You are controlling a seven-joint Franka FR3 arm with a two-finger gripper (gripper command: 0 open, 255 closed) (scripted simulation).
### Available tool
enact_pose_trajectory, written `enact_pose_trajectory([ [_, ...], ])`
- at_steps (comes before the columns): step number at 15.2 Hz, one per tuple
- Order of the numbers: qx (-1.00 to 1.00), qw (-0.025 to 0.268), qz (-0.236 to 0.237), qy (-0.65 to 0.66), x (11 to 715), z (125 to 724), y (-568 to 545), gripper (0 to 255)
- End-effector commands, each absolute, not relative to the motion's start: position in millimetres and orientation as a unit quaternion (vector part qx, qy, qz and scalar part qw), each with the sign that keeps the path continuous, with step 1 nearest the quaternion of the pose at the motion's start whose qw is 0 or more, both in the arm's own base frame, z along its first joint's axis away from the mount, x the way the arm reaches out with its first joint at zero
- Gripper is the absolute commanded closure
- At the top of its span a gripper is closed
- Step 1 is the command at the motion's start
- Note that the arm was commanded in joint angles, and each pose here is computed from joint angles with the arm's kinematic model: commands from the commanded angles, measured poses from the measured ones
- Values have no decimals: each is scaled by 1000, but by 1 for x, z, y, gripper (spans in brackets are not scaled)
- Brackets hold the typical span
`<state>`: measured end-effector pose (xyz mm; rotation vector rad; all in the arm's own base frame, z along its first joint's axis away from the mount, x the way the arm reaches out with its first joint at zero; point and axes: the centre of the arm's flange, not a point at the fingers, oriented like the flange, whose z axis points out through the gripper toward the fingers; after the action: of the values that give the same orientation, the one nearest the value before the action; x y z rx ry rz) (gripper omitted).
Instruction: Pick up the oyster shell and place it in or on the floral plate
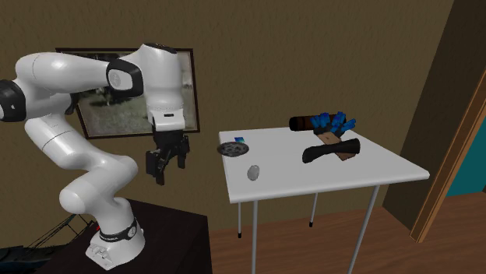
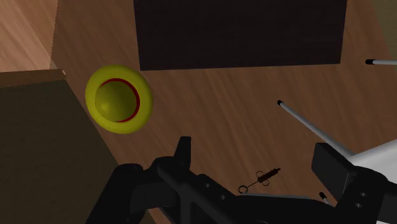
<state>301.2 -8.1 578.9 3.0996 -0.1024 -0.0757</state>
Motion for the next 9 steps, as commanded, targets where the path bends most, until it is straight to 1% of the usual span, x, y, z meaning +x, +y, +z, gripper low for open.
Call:
enact_pose_trajectory([
  [1,999,20,-24,-33,301,579,-8,0],
  [9,993,39,32,-103,315,543,94,0],
])
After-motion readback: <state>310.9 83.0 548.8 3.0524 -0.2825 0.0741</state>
